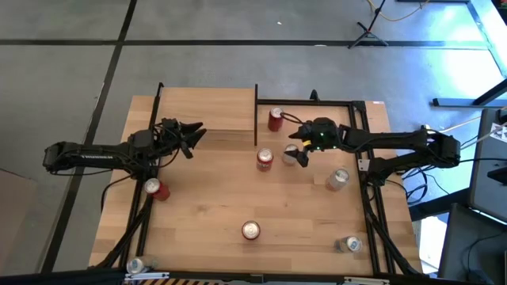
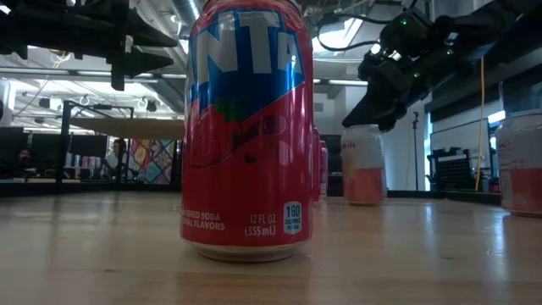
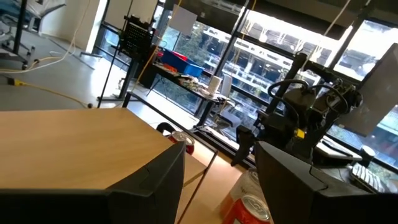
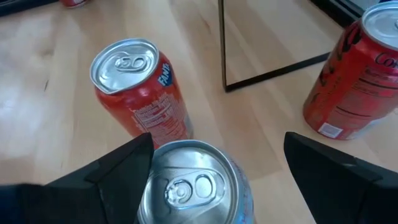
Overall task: Place canned beverage on shelf
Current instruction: Put the top white soda can on the shelf
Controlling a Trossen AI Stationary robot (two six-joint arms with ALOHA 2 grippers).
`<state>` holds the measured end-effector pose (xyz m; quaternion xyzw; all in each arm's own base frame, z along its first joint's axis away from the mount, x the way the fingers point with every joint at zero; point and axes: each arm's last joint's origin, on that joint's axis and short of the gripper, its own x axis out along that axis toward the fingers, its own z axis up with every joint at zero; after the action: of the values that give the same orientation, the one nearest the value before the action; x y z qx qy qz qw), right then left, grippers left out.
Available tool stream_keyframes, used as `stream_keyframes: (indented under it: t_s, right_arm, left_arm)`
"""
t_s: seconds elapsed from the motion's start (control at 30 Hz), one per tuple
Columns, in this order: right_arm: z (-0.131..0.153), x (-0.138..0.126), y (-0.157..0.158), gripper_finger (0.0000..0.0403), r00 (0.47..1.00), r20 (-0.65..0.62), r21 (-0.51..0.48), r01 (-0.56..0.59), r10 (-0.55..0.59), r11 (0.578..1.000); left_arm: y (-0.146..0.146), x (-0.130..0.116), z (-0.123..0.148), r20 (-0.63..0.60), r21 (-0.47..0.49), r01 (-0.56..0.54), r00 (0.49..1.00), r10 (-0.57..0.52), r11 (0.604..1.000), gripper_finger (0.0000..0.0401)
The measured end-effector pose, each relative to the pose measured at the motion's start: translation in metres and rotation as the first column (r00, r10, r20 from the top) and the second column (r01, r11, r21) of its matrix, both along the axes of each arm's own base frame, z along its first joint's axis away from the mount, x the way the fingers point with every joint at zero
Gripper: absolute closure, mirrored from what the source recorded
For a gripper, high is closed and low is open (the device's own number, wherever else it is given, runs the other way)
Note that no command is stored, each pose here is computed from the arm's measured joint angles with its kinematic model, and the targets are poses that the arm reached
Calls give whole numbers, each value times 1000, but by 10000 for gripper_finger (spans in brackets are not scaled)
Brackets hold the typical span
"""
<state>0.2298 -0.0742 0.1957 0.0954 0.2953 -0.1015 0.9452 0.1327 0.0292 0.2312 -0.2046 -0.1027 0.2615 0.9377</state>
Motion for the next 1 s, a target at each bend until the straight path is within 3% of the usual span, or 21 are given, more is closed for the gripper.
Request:
stream_keyframes:
  t_s: [0.33, 0.43, 0.63, 0.8, 1.0]
  right_arm:
    - [35, -4, 3, 52, 999, 37, 44, 0, -2, 999]
    - [28, -8, 6, 52, 1000, -13, 83, 4, -3, 997]
    - [13, -8, 21, 52, 999, -49, 43, 9, -7, 999]
    - [4, -6, 24, 52, 996, -34, -40, 86, -87, 996]
    - [-13, -11, 25, 52, 992, -96, -27, 84, -86, 996]
  left_arm:
    - [0, 0, 0, 5, -2, 1, 1000, -1, 1000, 213]
    - [0, 0, 0, 6, -3, 2, 1000, -2, 1000, 213]
    - [0, 0, 0, 6, -4, 2, 1000, -2, 1000, 213]
    - [0, 0, 0, 6, -4, -16, 1000, 16, 1000, 213]
    - [1, -1, 1, 15, -5, -24, 1000, 24, 1000, 213]
